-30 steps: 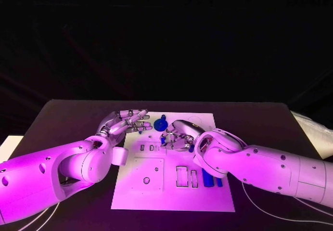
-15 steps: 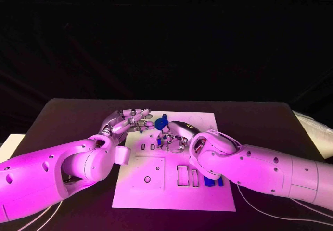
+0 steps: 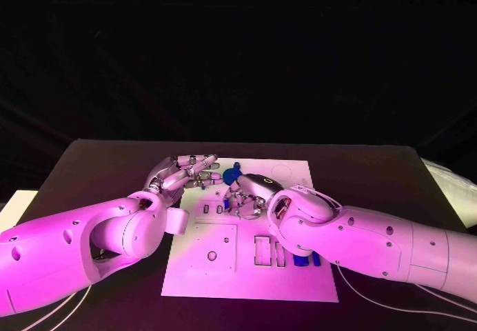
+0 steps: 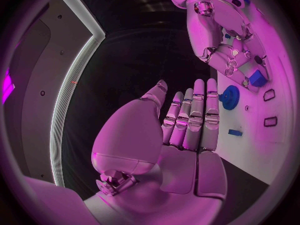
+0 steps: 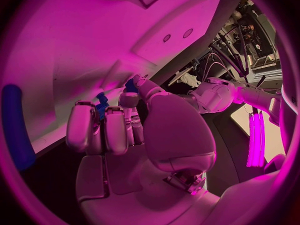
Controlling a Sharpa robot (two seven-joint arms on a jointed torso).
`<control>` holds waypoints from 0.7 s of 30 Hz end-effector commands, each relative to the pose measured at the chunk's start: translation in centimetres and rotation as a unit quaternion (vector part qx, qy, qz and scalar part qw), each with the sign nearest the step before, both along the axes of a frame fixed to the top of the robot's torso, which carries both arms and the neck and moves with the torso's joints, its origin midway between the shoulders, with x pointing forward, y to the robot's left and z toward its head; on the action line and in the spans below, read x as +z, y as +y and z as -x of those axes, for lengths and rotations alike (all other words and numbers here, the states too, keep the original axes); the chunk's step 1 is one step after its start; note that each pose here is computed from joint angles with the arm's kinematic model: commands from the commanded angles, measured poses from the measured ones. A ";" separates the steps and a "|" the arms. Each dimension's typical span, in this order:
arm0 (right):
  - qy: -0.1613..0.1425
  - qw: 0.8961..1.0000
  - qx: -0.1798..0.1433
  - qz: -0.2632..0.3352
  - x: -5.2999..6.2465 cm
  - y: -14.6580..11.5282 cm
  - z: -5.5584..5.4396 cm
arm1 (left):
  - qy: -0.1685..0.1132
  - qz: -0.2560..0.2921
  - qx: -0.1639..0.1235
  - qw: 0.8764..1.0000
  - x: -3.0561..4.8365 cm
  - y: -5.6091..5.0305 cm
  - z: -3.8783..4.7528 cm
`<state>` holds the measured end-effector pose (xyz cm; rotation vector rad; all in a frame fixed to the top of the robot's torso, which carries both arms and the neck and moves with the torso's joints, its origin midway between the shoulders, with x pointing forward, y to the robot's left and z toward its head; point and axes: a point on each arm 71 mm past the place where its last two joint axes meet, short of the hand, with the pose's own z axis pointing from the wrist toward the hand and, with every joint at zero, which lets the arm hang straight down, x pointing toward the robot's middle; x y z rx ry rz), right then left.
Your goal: Assemble the parts on the task board
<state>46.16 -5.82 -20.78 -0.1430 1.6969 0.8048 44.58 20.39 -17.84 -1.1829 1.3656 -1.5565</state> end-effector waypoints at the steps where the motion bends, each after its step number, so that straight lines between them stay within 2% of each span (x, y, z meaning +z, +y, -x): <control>1: -0.007 1.000 0.007 0.023 -0.2 0.2 0.1 | -0.002 0.003 -0.005 1.000 0.09 -0.2 0.04; 21: -0.004 0.999 0.011 0.049 -0.6 0.1 0.3 | 0.000 0.005 -0.011 1.000 0.04 -0.4 0.04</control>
